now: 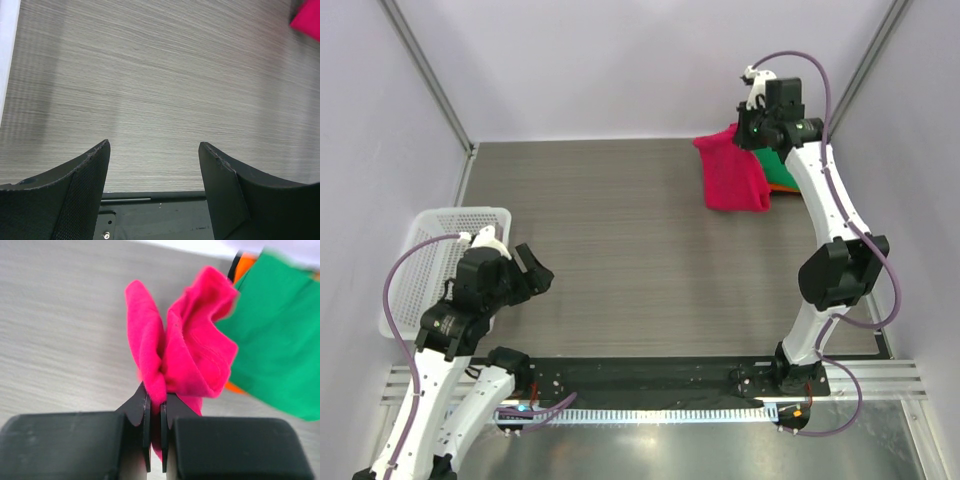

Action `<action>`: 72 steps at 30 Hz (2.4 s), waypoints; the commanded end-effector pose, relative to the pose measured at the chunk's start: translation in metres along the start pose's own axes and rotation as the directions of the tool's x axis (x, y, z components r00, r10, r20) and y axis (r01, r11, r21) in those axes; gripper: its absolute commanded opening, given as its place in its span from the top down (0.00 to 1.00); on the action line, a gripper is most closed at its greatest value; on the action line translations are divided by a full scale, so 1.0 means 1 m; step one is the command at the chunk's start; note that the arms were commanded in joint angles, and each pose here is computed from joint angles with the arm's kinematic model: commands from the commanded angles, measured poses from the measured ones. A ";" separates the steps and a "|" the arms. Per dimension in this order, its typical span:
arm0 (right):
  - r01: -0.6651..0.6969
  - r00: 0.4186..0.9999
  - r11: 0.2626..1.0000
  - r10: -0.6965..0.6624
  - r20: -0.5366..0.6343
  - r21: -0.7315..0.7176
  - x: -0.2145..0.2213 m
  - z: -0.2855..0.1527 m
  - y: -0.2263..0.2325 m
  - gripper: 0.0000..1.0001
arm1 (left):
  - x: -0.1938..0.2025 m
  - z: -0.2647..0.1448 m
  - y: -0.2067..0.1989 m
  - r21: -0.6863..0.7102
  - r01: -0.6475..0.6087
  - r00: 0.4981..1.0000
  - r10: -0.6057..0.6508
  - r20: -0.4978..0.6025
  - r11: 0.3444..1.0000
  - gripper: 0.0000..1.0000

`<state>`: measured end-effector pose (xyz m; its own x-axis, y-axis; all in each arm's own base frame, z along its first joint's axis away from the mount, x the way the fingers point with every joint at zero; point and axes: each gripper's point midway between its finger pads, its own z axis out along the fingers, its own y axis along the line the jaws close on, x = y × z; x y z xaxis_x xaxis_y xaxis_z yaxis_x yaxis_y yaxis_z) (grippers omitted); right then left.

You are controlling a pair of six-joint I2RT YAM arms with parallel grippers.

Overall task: Fold and stack the t-shirts
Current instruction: Neatly place the folded tshirt to the corner

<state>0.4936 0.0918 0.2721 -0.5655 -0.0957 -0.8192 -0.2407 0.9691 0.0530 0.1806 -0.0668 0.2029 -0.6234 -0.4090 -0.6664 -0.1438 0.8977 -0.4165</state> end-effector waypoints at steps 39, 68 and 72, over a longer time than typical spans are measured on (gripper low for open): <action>-0.043 0.948 0.999 0.048 0.315 -0.021 -0.110 -0.010 -0.172 0.99 | 0.001 0.014 -0.004 -0.004 -0.014 0.999 0.014 -0.039 1.000 0.30; -0.289 0.937 0.835 0.147 0.316 0.467 -0.030 0.061 -0.343 0.00 | 0.002 0.018 0.000 -0.032 -0.009 0.999 0.008 -0.050 0.999 0.31; -0.368 0.896 0.811 0.178 0.407 0.455 -0.061 0.022 -0.327 0.00 | -0.001 0.013 -0.002 -0.017 -0.007 1.000 0.006 -0.025 1.000 0.30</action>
<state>0.6391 -0.2075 0.1905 -0.4282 0.1677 -0.8880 0.2741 0.9604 0.0492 0.1885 -0.0706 0.1868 -0.6787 -0.3927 -0.6206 -0.1714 0.9064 -0.3861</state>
